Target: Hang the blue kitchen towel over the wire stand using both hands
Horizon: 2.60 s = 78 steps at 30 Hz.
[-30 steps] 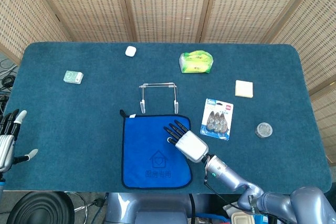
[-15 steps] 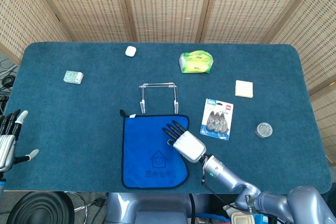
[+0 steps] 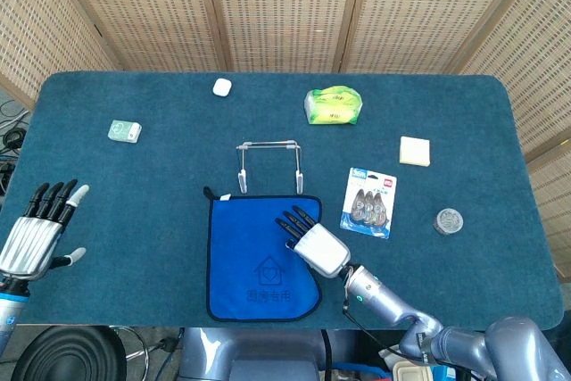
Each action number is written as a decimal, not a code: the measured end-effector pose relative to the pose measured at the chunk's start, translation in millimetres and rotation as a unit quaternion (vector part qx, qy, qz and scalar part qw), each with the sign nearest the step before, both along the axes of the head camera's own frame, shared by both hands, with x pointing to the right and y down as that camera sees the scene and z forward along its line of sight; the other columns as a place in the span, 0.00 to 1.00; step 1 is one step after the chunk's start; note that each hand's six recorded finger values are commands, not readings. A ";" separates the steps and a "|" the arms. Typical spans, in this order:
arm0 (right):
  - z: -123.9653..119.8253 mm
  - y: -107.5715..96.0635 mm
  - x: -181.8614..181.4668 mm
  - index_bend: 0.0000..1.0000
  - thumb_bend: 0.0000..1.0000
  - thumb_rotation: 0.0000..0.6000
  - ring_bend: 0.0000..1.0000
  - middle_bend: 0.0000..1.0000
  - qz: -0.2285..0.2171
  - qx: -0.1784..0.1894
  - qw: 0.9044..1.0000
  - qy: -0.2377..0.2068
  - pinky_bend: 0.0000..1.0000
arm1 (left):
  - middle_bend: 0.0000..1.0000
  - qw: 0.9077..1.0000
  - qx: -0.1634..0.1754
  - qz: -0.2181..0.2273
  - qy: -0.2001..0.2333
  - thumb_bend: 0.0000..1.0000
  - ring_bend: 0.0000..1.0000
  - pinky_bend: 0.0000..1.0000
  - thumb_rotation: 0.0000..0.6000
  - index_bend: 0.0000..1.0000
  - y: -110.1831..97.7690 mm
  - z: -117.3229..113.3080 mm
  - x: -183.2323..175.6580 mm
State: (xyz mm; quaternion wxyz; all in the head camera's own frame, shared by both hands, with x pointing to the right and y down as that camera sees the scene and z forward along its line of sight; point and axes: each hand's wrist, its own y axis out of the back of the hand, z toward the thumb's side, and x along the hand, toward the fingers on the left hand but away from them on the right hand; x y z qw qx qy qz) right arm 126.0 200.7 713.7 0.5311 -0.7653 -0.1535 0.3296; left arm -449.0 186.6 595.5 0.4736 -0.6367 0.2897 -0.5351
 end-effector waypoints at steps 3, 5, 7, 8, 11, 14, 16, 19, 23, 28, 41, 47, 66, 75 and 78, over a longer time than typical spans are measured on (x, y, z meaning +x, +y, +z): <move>-1.8 -0.3 -0.3 0.60 0.52 1.00 0.00 0.11 0.001 0.000 1.000 -0.003 0.05 | 0.00 0.995 0.017 0.095 -0.006 0.00 0.00 0.00 1.00 0.00 -4.1 10.8 17.5; -3.1 -1.3 -0.4 0.61 0.52 1.00 0.00 0.11 0.004 0.000 1.000 -0.004 0.05 | 0.00 0.987 0.026 0.156 -0.005 0.00 0.00 0.00 1.00 0.00 -5.2 21.1 29.5; -4.0 -2.4 0.0 0.61 0.52 1.00 0.00 0.11 0.007 -0.001 1.000 -0.006 0.05 | 0.00 0.980 0.032 0.197 -0.004 0.00 0.00 0.00 1.00 0.00 -7.4 31.6 38.8; -4.2 -2.9 0.3 0.61 0.52 1.00 0.00 0.11 0.007 -0.001 1.000 -0.005 0.05 | 0.00 0.975 0.035 0.220 -0.004 0.00 0.00 0.00 1.00 0.00 -8.9 39.6 46.0; -4.5 -4.4 1.6 0.61 0.52 1.00 0.00 0.11 0.009 0.001 1.000 -0.004 0.05 | 0.00 0.963 0.031 0.266 0.018 0.00 0.00 0.00 1.00 0.00 -8.4 61.0 74.1; -4.6 -5.4 2.9 0.61 0.52 1.00 0.00 0.11 0.012 -0.002 1.000 -0.006 0.05 | 0.00 0.954 0.027 0.297 0.038 0.00 0.00 0.00 1.00 0.00 -5.6 73.6 96.3; -4.6 -6.1 3.8 0.61 0.52 1.00 0.00 0.11 0.014 -0.003 1.000 -0.007 0.05 | 0.00 0.949 0.027 0.309 0.050 0.00 0.00 0.00 1.00 0.00 -3.8 78.5 106.3; -5.1 -6.8 4.7 0.61 0.52 1.00 0.00 0.11 0.017 -0.004 1.000 -0.009 0.05 | 0.00 0.944 0.028 0.319 0.075 0.00 0.00 0.00 1.00 0.00 -1.5 83.0 119.3; -5.7 -7.8 6.5 0.61 0.52 1.00 0.00 0.11 0.019 -0.003 1.000 -0.011 0.05 | 0.00 0.939 0.030 0.327 0.101 0.00 0.00 0.00 1.00 0.00 0.5 88.0 132.5; -8.2 -9.6 6.7 0.61 0.54 1.00 0.00 0.11 0.024 -0.005 1.000 -0.019 0.05 | 0.00 0.936 0.025 0.331 0.115 0.00 0.00 0.00 1.00 0.00 1.6 99.5 146.2; -8.8 -10.8 6.5 0.61 0.54 1.00 0.00 0.11 0.025 -0.006 0.999 -0.020 0.05 | 0.00 0.938 0.010 0.316 0.142 0.00 0.00 0.00 1.00 0.01 5.8 118.3 171.8; -7.8 -12.3 7.7 0.61 0.54 1.00 0.00 0.11 0.033 -0.010 0.999 -0.021 0.05 | 0.00 0.940 -0.004 0.309 0.147 0.00 0.00 0.00 1.00 0.02 7.1 125.3 176.8; -6.4 -9.4 8.5 0.62 0.54 1.00 0.00 0.11 0.034 -0.016 0.999 -0.027 0.05 | 0.00 0.939 -0.008 0.306 0.159 0.00 0.00 0.00 1.00 0.07 3.2 134.6 201.9; -7.4 -10.0 9.2 0.62 0.54 1.00 0.00 0.11 0.035 -0.016 0.999 -0.030 0.05 | 0.00 0.937 -0.010 0.310 0.161 0.09 0.00 0.00 1.00 0.10 2.5 137.7 211.8; -7.6 -9.8 9.1 0.62 0.54 1.00 0.00 0.11 0.035 -0.016 0.999 -0.030 0.05 | 0.00 0.937 -0.010 0.309 0.162 0.15 0.00 0.00 1.00 0.12 1.7 137.7 212.2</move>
